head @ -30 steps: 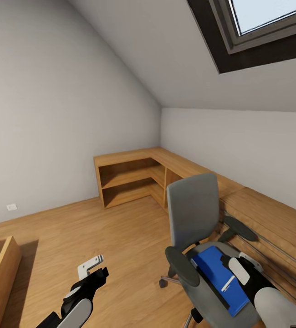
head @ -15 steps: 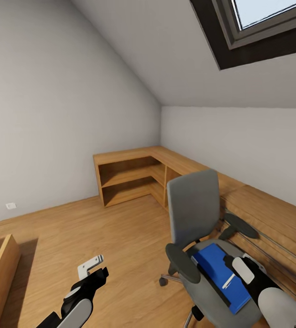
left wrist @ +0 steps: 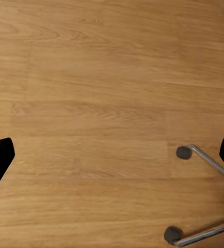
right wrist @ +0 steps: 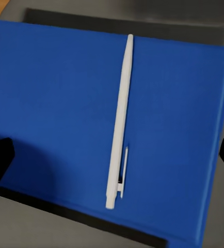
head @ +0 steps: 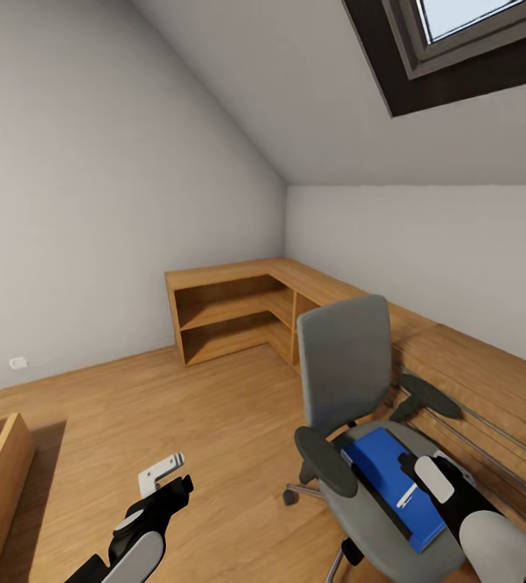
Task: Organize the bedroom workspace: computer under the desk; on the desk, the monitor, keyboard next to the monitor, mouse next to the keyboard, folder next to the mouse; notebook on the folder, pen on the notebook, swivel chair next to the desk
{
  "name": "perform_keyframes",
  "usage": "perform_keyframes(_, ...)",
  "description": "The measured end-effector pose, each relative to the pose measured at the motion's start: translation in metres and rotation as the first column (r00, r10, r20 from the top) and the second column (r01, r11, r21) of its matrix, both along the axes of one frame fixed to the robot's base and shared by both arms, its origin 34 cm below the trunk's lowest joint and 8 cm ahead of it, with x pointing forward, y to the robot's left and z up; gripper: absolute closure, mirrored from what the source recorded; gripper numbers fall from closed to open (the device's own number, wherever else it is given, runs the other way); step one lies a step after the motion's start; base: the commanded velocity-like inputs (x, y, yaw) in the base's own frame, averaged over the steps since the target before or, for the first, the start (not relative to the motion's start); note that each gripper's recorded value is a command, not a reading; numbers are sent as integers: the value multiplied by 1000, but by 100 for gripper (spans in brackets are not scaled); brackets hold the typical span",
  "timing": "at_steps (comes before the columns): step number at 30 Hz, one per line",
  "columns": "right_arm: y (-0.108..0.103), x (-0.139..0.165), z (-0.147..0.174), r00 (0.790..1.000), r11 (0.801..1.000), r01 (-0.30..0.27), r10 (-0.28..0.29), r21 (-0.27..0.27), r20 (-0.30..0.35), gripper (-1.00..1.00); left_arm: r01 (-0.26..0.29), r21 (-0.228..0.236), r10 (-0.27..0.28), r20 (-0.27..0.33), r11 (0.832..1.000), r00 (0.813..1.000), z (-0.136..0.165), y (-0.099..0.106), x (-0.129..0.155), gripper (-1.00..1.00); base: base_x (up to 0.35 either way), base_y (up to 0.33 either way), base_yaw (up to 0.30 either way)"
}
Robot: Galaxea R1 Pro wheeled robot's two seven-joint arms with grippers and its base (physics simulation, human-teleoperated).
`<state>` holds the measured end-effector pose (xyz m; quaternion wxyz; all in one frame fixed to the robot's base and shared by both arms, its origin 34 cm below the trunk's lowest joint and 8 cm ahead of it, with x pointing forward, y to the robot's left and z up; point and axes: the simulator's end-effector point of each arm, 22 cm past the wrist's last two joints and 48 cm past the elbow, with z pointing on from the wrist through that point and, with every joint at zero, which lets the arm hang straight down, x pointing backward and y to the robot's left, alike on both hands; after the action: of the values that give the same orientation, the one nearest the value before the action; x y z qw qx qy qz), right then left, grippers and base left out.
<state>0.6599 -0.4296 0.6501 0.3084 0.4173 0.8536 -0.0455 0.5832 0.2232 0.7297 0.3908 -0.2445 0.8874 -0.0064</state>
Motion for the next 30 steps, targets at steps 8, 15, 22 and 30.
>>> perform_keyframes(8, 3, 3, -12, 1000, 1000, -6, 6, -1, 10, -100, 1, 0, -1, -1, 1000, 1000, -15, -1, -1, -100, 0, 0, 0)
perform_keyframes(15, 12, 6, -12, 1000, 1000, -1, 1, 21, 21, -100, 40, -20, -40, -6, 999, 999, -18, -28, -6, -100, 0, 0, 0)
perform_keyframes(22, 23, 10, -13, 999, 1000, -15, 14, 24, 32, -100, 46, -31, -46, -6, 998, 999, -18, -35, -7, -100, 0, 0, 0)
perform_keyframes(30, 27, 11, -13, 999, 999, -20, 19, 26, 35, -100, 49, -34, -49, -6, 998, 999, -18, -38, -7, -100, 0, 0, 0)
